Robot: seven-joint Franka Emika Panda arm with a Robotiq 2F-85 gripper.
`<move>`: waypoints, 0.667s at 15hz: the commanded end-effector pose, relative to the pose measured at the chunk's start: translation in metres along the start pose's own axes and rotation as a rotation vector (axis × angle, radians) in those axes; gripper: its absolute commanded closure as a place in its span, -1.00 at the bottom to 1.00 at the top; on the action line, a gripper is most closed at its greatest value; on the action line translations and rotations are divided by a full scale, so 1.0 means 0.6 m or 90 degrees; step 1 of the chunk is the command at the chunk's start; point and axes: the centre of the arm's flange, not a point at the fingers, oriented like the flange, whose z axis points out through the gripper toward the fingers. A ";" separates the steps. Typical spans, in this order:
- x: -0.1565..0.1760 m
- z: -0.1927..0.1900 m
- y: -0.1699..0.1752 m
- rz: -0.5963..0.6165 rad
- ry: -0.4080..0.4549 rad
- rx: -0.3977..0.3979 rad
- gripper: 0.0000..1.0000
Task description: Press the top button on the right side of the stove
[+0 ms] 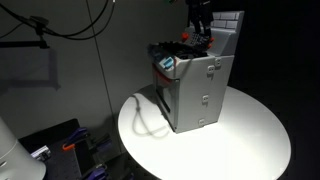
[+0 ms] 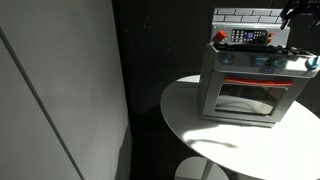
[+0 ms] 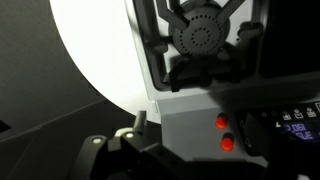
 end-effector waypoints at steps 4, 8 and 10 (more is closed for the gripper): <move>0.045 0.019 -0.018 0.017 0.021 -0.015 -1.00; 0.058 0.030 -0.023 0.019 0.023 -0.019 -1.00; 0.064 0.035 -0.025 0.020 0.022 -0.020 -1.00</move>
